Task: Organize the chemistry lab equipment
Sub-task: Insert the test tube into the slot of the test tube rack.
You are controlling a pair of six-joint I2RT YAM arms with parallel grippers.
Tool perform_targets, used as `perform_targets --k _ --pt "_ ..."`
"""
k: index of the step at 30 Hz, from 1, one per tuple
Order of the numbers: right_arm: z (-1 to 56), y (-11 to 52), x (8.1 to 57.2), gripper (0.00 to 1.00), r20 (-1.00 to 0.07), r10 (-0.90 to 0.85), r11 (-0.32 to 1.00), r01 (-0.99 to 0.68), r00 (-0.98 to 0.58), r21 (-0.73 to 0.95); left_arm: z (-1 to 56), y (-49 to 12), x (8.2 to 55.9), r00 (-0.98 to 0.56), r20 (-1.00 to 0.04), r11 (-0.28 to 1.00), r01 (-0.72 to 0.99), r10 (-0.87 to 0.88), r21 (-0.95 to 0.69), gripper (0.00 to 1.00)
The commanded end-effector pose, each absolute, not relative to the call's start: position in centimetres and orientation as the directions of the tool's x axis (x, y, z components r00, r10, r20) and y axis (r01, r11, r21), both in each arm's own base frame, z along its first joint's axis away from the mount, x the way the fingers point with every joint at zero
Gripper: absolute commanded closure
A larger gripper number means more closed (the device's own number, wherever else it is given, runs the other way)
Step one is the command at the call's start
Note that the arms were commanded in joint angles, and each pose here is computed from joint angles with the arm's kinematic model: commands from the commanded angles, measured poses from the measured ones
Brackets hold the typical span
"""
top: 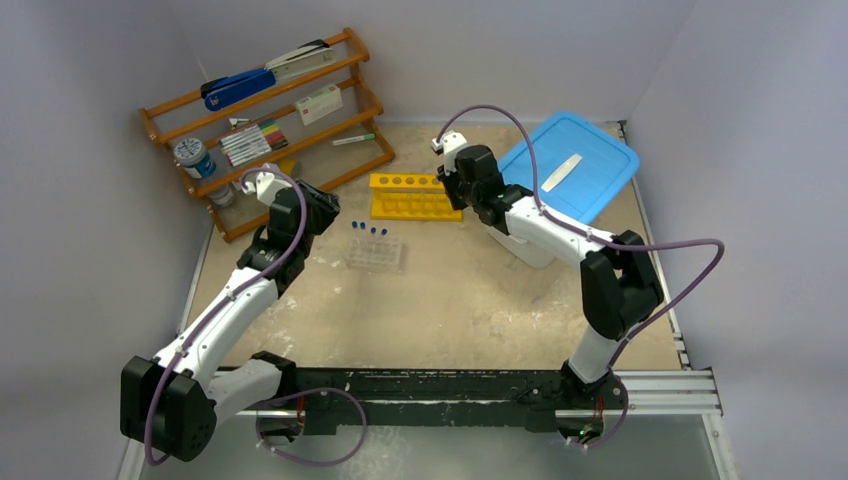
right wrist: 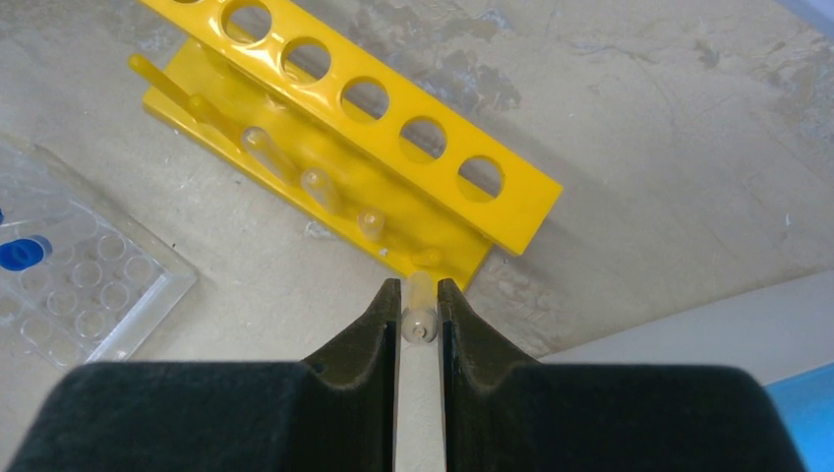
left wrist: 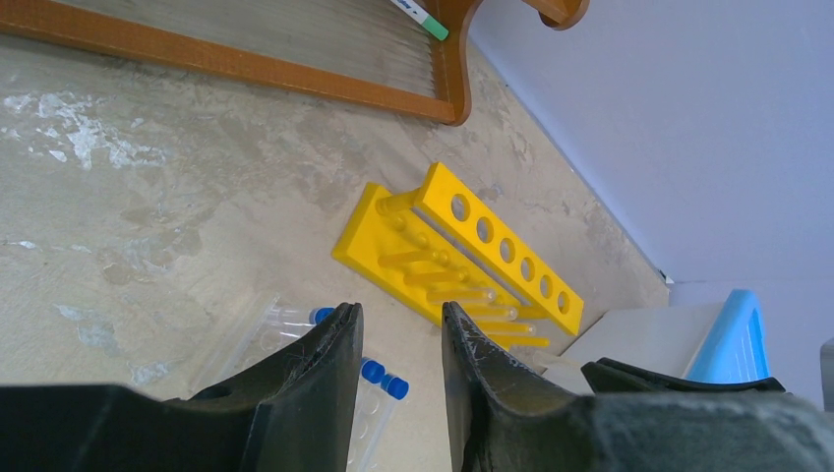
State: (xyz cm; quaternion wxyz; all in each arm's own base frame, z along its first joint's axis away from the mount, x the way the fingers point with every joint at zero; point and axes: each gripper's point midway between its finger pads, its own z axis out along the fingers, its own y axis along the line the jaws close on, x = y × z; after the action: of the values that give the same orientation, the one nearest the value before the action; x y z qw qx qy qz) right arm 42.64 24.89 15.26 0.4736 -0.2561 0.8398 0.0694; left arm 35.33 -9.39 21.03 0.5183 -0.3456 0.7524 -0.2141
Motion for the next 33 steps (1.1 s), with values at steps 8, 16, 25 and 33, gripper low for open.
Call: perform_targets --k 8,16,25,33 --pt "18.3 24.9 43.6 0.87 -0.883 -0.305 0.875 -0.472 -0.358 -0.111 22.4 -9.3 35.6 -0.184 -0.628 0.653 -0.264 -0.756 -0.710 0.66" --pt "19.4 24.9 44.1 0.86 -0.891 -0.309 0.869 -0.480 -0.333 -0.121 22.6 -9.2 35.6 -0.177 -0.627 0.651 -0.262 -0.758 -0.713 0.66" --pt "20.9 25.1 44.5 0.86 -0.902 -0.302 0.871 -0.474 -0.307 -0.130 22.6 -9.2 35.7 -0.175 -0.627 0.650 -0.259 -0.759 -0.714 0.66" --pt "20.4 25.0 44.5 0.86 -0.898 -0.306 0.872 -0.472 -0.317 -0.130 22.6 -9.3 35.6 -0.179 -0.626 0.651 -0.257 -0.759 -0.714 0.66"
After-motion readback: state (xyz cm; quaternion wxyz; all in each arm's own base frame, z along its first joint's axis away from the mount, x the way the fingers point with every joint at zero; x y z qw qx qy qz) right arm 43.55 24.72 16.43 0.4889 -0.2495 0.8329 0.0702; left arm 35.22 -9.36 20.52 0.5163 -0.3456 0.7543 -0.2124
